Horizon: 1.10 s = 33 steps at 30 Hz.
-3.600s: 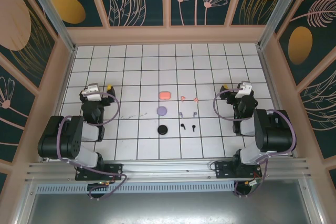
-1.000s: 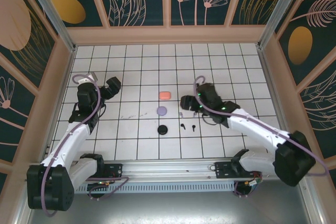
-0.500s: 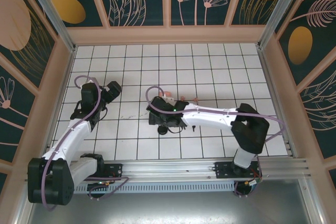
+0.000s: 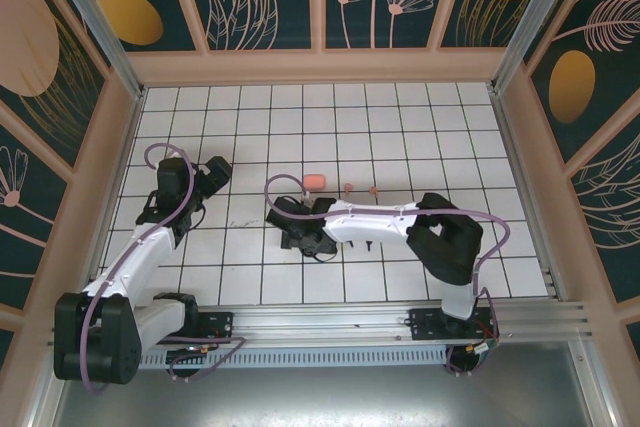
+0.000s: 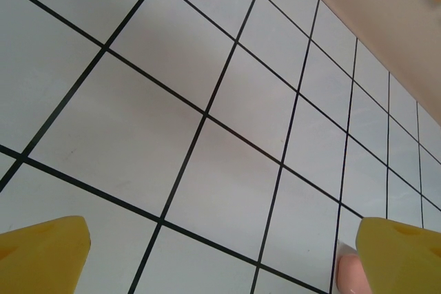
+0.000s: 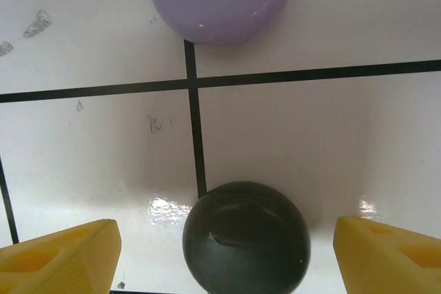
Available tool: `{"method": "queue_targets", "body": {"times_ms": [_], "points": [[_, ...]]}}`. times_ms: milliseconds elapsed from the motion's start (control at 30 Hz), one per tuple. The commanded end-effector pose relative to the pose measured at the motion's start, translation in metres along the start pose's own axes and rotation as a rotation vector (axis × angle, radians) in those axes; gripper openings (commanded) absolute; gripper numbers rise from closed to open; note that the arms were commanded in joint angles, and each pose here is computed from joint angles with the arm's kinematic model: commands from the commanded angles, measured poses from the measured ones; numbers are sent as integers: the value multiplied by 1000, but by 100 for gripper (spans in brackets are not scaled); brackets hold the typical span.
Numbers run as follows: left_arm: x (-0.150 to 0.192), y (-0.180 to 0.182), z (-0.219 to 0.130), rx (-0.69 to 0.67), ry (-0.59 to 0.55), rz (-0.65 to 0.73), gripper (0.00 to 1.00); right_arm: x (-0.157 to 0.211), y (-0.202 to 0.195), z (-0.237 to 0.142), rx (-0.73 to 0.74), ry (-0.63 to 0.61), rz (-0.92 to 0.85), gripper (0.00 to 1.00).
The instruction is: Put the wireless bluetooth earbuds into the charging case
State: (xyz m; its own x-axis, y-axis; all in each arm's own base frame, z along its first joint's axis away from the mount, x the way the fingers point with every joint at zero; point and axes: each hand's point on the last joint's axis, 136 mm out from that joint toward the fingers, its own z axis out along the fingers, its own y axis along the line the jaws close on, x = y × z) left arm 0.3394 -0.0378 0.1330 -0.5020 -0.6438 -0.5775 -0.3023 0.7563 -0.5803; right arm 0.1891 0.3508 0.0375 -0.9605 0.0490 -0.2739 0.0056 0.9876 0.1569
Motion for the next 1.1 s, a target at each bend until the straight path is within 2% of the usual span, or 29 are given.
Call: {"method": "queue_targets", "body": {"times_ms": [0, 600, 1067], "points": [[-8, -13, -3, 36, -10, 20, 99, 7, -1, 4, 39, 26, 16, 81], [-5, -14, -2, 50, -5, 17, 99, 14, -11, 17, 76, 27, 33, 75], [-7, -16, -4, 55, -14, 17, 99, 19, -14, 26, 129, 27, 7, 66]]}}
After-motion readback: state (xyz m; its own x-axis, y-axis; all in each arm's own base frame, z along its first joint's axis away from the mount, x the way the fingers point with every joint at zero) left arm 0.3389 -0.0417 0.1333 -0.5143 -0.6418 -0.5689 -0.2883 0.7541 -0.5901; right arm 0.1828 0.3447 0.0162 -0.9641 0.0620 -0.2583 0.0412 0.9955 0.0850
